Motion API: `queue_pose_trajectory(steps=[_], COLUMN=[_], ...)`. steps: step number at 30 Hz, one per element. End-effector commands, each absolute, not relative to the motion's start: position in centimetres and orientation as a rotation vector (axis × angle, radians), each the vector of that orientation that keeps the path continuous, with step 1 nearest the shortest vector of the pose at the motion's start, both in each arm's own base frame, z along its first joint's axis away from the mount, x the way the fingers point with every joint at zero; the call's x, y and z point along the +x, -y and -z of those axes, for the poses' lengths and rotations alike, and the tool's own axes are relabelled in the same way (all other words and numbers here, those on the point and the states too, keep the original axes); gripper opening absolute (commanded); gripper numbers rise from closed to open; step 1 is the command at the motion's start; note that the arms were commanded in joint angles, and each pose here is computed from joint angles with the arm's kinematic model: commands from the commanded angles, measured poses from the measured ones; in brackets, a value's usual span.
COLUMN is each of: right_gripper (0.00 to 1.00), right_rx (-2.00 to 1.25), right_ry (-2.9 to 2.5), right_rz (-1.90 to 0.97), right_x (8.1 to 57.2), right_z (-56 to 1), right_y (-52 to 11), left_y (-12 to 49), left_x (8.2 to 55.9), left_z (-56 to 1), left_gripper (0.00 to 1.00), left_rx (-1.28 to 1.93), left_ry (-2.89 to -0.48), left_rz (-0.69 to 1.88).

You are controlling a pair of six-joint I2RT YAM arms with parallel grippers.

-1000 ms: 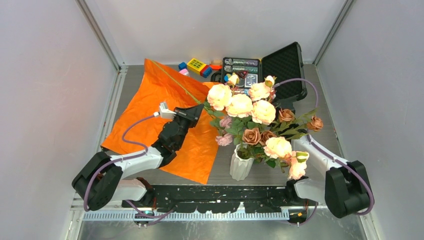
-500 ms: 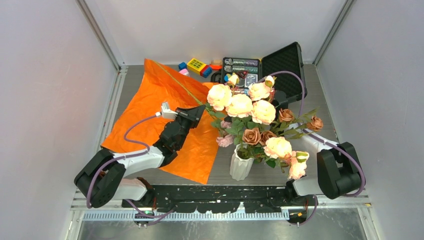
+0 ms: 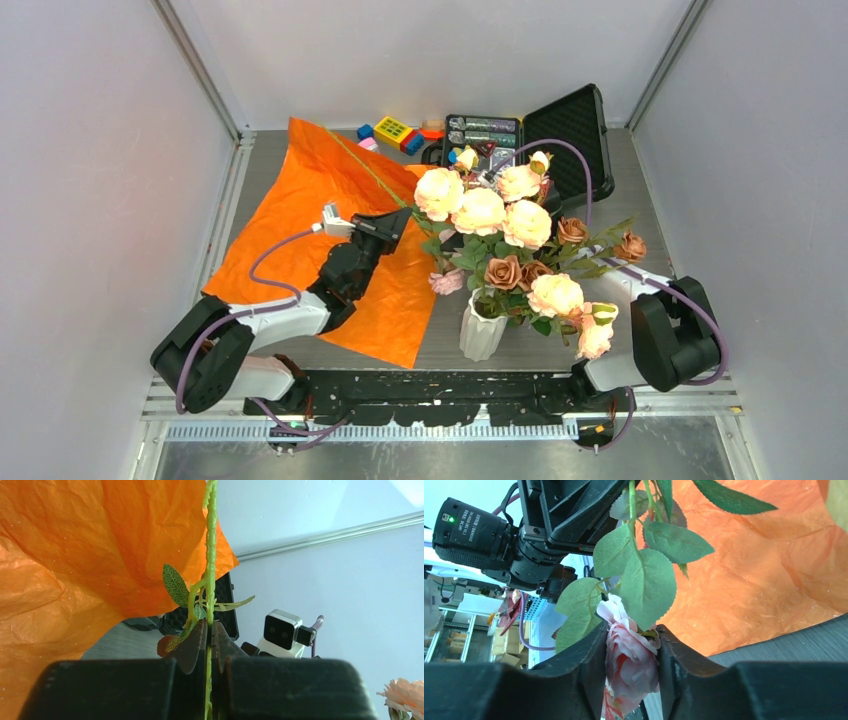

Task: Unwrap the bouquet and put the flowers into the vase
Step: Pick up the fake flower from the wrapping paper.

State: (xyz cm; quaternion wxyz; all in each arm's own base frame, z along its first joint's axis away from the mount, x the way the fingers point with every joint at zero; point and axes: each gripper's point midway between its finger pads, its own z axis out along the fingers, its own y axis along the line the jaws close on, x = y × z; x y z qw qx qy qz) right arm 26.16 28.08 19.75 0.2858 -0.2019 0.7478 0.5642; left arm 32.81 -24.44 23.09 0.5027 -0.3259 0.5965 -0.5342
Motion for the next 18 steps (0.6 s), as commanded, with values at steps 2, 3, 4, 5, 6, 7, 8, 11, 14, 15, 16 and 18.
queue_pose_trajectory(steps=[2, 3, 4, 5, 6, 7, 8, 11, 14, 15, 16, 18], right_gripper=[0.26, 0.24, 0.20, 0.18, 0.17, 0.16, 0.15, 0.14, 0.12, 0.11, 0.11, 0.11], right_rx=[-0.560, -0.560, -0.558, -0.559, -0.558, -0.557, -0.554, -0.548, -0.543, -0.551, -0.546, -0.550], right_ry=[-1.952, -1.951, -1.950, -1.947, -1.945, -1.944, -1.944, -1.950, -1.979, -1.977, -1.997, -2.008], right_rz=[-1.494, -1.494, -1.494, -1.494, -1.492, -1.491, -1.488, -1.475, -1.463, -1.453, -1.450, -1.442], right_x=[27.3, 27.3, 27.4, 27.4, 27.4, 27.4, 27.4, 27.4, 27.4, 27.5, 27.3, 27.2], right_z=[-21.4, -21.4, -21.4, -21.5, -21.6, -21.6, -21.7, -21.8, -21.5, -21.6, -21.4, -21.3], right_y=[-28.6, -28.6, -28.6, -28.6, -28.6, -28.6, -28.6, -28.4, -28.3, -28.3, -28.2, -28.0], left_y=[24.1, 24.0, 24.0, 24.0, 23.9, 23.9, 23.9, 23.8, 23.1, 22.6, 22.0, 20.8], left_x=[33.0, 32.9, 32.9, 32.8, 32.7, 32.6, 32.5, 31.9, 31.1, 30.8, 30.4, 29.8], left_z=[-25.3, -25.2, -24.9, -24.7, -24.5, -24.4, -24.4, -24.1, -23.7, -23.6, -23.4, -23.1], left_gripper=[0.05, 0.11, 0.19, 0.27, 0.35, 0.43, 0.49, 0.60, 0.67, 0.69, 0.72, 0.77], left_rx=[-0.761, -0.756, -0.749, -0.735, -0.718, -0.694, -0.667, -0.556, -0.434, -0.400, -0.362, -0.278], left_ry=[-1.358, -1.364, -1.379, -1.395, -1.415, -1.434, -1.452, -1.548, -1.651, -1.679, -1.709, -1.754], left_rz=[1.319, 1.310, 1.297, 1.285, 1.273, 1.260, 1.248, 1.204, 1.104, 1.057, 1.004, 0.899])
